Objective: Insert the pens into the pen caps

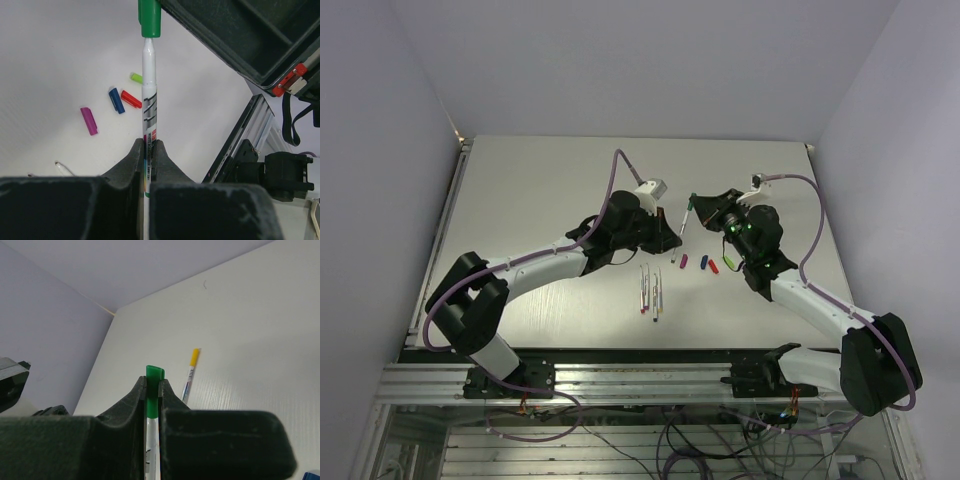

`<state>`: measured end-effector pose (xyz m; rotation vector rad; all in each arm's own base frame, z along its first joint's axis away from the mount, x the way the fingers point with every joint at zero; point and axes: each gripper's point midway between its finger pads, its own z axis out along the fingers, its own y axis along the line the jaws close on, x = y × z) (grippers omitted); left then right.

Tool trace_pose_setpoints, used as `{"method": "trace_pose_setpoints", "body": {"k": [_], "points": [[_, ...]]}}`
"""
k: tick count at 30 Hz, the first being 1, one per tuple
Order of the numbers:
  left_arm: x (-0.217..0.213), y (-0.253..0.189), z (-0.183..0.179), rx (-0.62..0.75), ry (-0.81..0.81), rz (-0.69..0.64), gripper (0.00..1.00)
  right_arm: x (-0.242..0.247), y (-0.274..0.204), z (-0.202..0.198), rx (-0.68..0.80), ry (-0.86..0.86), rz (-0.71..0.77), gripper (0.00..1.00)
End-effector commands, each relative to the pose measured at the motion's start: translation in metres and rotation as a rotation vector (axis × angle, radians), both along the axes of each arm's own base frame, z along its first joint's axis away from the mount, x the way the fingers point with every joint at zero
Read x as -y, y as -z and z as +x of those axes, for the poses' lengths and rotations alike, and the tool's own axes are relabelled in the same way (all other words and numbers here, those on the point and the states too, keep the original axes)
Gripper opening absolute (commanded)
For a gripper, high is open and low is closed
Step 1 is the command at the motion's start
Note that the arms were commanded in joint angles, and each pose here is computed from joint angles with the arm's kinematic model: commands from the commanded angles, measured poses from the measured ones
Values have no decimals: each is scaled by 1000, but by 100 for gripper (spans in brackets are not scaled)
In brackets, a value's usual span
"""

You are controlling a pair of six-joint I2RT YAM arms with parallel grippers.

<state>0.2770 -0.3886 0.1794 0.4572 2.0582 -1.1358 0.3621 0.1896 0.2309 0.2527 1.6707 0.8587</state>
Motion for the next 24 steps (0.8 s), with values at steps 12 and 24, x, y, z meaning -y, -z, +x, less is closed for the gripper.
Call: {"method": "trace_pose_setpoints", "body": {"k": [12, 24], "points": [[6, -21, 7, 44, -29, -79, 7, -7, -1, -5, 3, -49, 9, 0], [3, -35, 20, 68, -119, -150, 7, -27, 23, -24, -71, -201, -51, 0]]}}
